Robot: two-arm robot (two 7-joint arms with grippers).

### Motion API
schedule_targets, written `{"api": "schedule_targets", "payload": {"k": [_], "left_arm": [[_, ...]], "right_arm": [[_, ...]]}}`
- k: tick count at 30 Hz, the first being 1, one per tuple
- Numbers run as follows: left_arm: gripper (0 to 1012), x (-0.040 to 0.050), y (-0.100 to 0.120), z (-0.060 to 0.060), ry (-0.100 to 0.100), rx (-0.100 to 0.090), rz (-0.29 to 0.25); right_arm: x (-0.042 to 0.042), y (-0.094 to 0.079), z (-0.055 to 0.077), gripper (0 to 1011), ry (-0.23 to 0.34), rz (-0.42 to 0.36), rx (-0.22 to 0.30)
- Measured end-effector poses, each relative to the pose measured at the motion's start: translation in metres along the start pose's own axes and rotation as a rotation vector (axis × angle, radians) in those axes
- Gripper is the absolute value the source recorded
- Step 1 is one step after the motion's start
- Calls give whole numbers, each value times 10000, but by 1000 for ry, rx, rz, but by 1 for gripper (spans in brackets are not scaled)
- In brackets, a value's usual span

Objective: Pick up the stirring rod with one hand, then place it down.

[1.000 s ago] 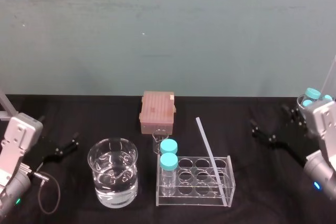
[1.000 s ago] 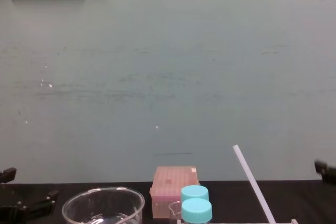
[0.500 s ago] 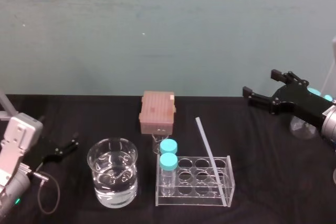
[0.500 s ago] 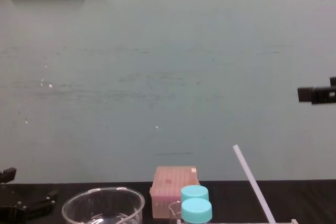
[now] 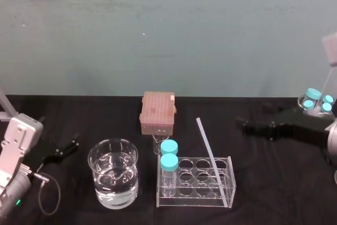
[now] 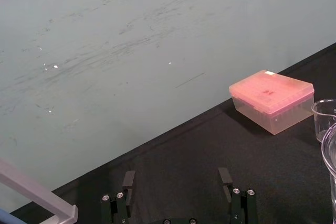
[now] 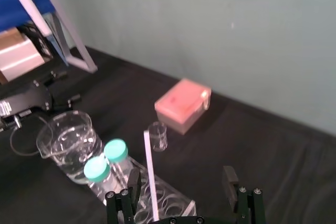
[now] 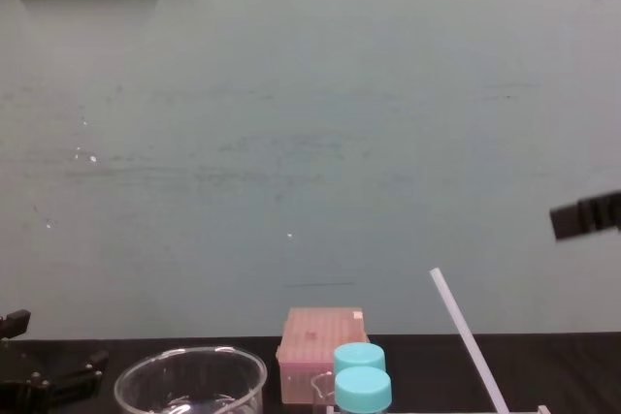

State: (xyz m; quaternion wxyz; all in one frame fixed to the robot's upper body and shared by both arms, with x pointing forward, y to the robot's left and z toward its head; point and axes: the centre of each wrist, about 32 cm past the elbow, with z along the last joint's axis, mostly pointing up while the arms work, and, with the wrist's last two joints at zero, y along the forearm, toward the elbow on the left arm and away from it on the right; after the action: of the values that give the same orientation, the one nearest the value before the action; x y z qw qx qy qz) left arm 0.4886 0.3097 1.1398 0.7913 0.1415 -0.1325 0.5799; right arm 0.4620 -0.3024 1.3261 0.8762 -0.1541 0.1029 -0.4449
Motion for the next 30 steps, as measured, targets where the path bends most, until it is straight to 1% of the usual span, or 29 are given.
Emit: {"api": "schedule_targets", "payload": {"k": [3, 6, 11, 12, 15, 18, 19, 23, 30], "left_arm": [[1005, 0, 0, 0, 0, 0, 0], [1005, 0, 0, 0, 0, 0, 0], [1005, 0, 0, 0, 0, 0, 0], [1005, 0, 0, 0, 0, 0, 0], [1005, 0, 0, 0, 0, 0, 0], [1005, 0, 0, 0, 0, 0, 0], [1005, 0, 0, 0, 0, 0, 0], [1005, 0, 0, 0, 0, 0, 0], [1005, 0, 0, 0, 0, 0, 0]], "right_arm": [[-56, 53, -25, 1003, 22, -9, -36], [-115, 115, -50, 1003, 34, -12, -59], [-196, 200, -79, 1003, 36, -2, -77], [-221, 224, -85, 1003, 34, 4, -80], [-259, 271, -97, 1003, 21, 10, -88], [-287, 327, -120, 1003, 0, 14, -91], [-287, 327, -120, 1003, 0, 14, -91], [-304, 414, -155, 1003, -30, 6, -99], [-333, 537, -193, 1003, -63, 6, -108]]}}
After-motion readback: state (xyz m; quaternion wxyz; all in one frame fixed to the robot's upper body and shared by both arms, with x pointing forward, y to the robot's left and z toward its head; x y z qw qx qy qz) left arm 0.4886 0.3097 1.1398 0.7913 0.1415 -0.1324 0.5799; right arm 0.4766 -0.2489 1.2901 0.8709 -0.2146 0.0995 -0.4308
